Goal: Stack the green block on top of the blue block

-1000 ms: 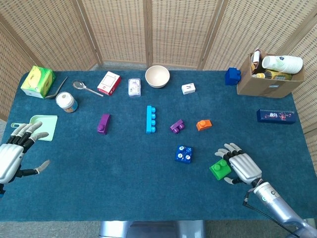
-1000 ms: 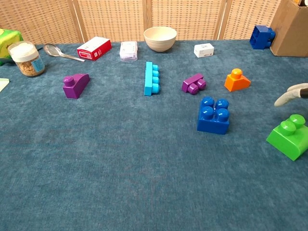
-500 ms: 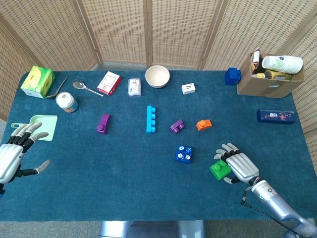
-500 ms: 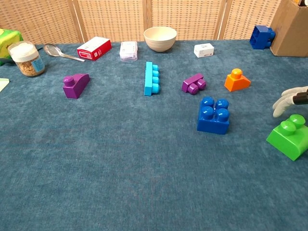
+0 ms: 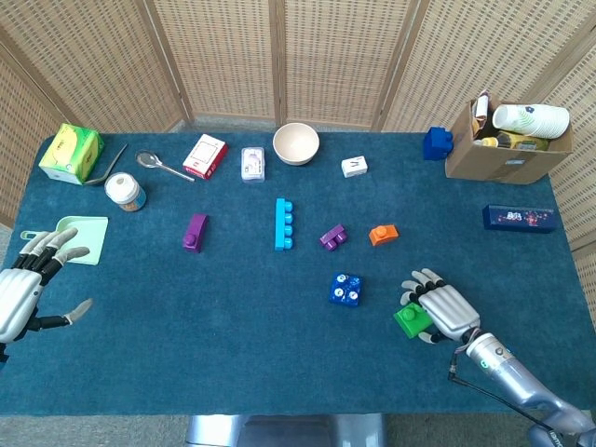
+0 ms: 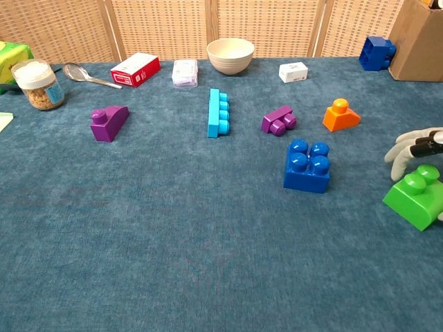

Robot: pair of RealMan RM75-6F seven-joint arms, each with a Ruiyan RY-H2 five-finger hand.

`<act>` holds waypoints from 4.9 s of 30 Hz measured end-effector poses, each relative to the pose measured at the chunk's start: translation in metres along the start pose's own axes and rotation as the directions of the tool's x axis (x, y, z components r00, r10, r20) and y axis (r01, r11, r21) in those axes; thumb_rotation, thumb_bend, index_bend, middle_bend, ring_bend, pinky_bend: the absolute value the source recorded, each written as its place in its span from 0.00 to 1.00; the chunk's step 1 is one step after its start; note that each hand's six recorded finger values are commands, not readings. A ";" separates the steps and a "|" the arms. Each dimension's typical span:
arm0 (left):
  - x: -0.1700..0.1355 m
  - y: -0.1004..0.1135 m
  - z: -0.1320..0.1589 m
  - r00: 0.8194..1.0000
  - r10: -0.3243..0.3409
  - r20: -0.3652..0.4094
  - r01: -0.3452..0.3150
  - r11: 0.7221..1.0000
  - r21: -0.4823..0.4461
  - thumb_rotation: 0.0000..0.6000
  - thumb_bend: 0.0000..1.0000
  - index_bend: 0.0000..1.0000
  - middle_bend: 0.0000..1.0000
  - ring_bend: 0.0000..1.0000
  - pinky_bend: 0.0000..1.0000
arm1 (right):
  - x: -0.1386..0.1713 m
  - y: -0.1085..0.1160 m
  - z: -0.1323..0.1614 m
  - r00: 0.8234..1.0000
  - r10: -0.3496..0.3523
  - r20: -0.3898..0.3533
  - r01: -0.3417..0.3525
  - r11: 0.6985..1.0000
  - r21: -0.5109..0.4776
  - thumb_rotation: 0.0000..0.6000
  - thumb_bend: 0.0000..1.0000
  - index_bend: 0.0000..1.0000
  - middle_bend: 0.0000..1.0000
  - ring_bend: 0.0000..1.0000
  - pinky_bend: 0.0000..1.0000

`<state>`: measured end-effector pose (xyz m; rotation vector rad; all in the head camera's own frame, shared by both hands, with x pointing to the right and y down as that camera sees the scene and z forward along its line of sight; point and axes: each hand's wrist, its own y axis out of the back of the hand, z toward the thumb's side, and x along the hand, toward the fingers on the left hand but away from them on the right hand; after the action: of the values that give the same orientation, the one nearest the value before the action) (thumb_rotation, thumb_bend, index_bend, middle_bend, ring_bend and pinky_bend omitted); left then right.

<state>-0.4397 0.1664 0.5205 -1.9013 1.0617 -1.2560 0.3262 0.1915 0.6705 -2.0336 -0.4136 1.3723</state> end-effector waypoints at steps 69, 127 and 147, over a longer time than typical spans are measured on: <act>-0.008 0.003 0.014 0.998 0.067 -0.005 -0.066 0.997 0.047 0.83 0.34 0.21 0.07 0.00 0.00 | -0.060 0.122 0.064 0.911 -0.105 -0.399 0.130 0.991 0.036 1.00 0.18 0.44 0.19 0.00 0.00; -0.009 -0.011 0.012 0.997 0.037 -0.068 -0.035 0.999 0.029 0.83 0.34 0.20 0.06 0.00 0.00 | -0.109 0.105 0.092 0.810 0.050 -0.584 0.106 0.967 0.231 1.00 0.16 0.43 0.21 0.03 0.00; -0.007 -0.012 0.012 0.997 0.030 -0.067 -0.028 0.999 0.030 0.82 0.34 0.19 0.06 0.00 0.00 | -0.104 0.105 0.089 0.815 0.053 -0.577 0.108 0.964 0.242 1.00 0.16 0.42 0.21 0.03 0.00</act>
<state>-0.4261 0.1789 0.5231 -1.8275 1.0958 -1.3204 0.1934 0.0824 0.6525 -2.0768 0.0176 0.6734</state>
